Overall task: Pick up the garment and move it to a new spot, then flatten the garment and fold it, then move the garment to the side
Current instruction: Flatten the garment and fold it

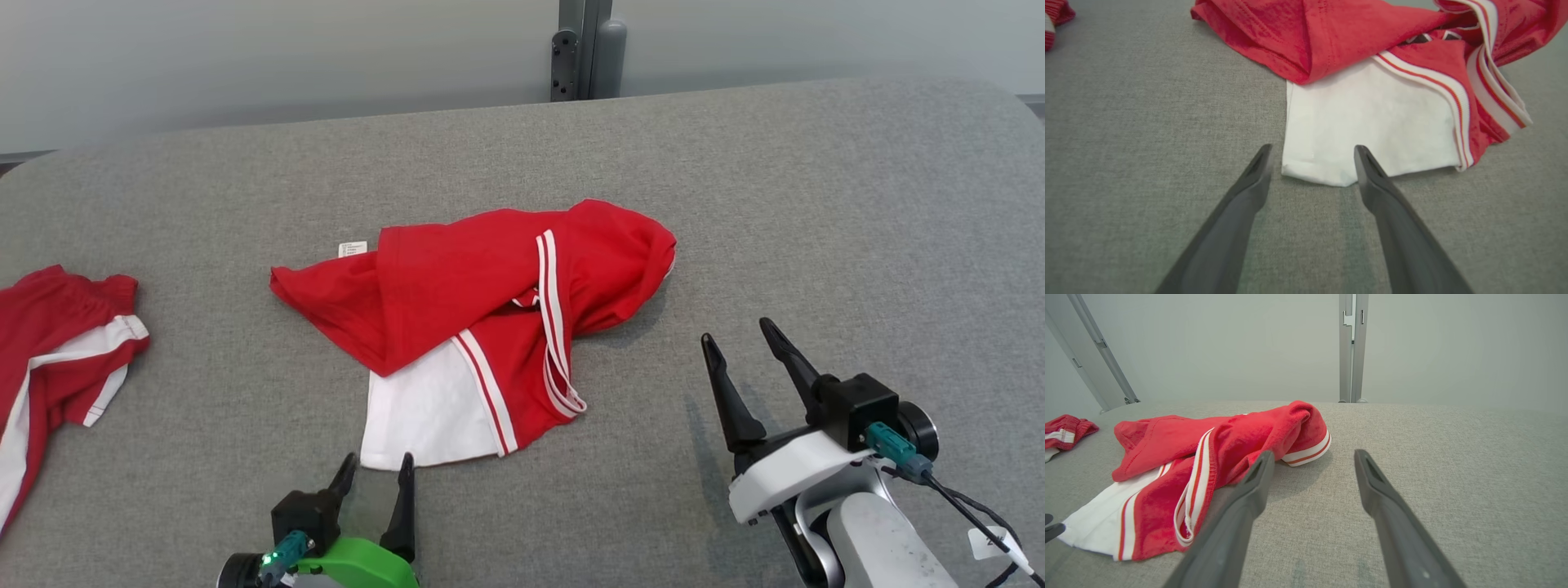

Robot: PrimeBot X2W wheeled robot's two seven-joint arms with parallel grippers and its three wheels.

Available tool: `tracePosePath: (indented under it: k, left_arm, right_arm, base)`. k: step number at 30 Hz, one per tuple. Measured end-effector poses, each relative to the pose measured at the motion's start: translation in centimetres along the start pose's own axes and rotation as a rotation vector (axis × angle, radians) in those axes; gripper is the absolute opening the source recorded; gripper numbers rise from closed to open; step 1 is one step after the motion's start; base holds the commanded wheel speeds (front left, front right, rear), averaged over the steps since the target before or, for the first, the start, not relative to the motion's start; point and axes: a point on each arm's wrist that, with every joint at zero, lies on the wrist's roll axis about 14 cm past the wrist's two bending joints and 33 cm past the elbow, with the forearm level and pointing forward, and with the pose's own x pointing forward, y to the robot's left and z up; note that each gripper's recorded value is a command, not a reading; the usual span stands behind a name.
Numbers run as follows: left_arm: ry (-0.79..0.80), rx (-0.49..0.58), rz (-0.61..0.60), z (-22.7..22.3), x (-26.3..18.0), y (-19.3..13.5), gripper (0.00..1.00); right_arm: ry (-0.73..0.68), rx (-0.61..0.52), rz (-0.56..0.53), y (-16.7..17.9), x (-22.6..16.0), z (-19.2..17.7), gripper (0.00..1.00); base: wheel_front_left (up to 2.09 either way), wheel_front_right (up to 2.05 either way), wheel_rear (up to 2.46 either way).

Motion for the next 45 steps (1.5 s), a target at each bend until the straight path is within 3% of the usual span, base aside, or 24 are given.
tracePosePath:
  k: [8,9,10,18,29,38,45]
  left_arm:
    - [0.055,-0.003,0.007,-1.4,0.5,0.2,1.00]
    - [0.059,-0.001,0.007,-1.5,0.6,0.2,0.43]
    - [0.065,-0.002,0.007,-1.6,0.7,0.2,0.00]
    - [-0.003,-0.029,0.025,0.6,1.5,0.6,0.00]
    - [-0.400,0.082,-0.063,14.9,3.8,-0.5,0.00]
    - [-0.653,0.226,-0.245,25.5,5.0,-6.4,0.00]
    - [-0.701,0.223,-0.449,27.6,5.2,-13.1,0.00]
  right_arm:
    - [0.007,-0.002,-0.004,-0.4,0.2,-0.2,1.00]
    - [0.008,-0.002,-0.004,-0.5,0.3,-0.3,1.00]
    - [0.008,-0.002,-0.004,-0.5,0.3,-0.3,1.00]
    - [0.013,0.001,-0.005,-0.6,0.6,-0.5,1.00]
    - [0.002,0.019,0.007,0.2,1.1,-0.3,1.00]
    - [-0.018,0.029,-0.007,-0.1,1.3,0.3,1.00]
    - [-0.012,0.033,-0.050,-1.3,0.6,0.1,1.00]
  base:
    - [0.00,0.00,0.00]
    - [0.00,0.00,0.00]
    - [0.00,0.00,0.00]
    - [0.00,0.00,0.00]
    - [0.00,0.00,0.00]
    - [0.00,0.00,0.00]
    - [0.00,0.00,0.00]
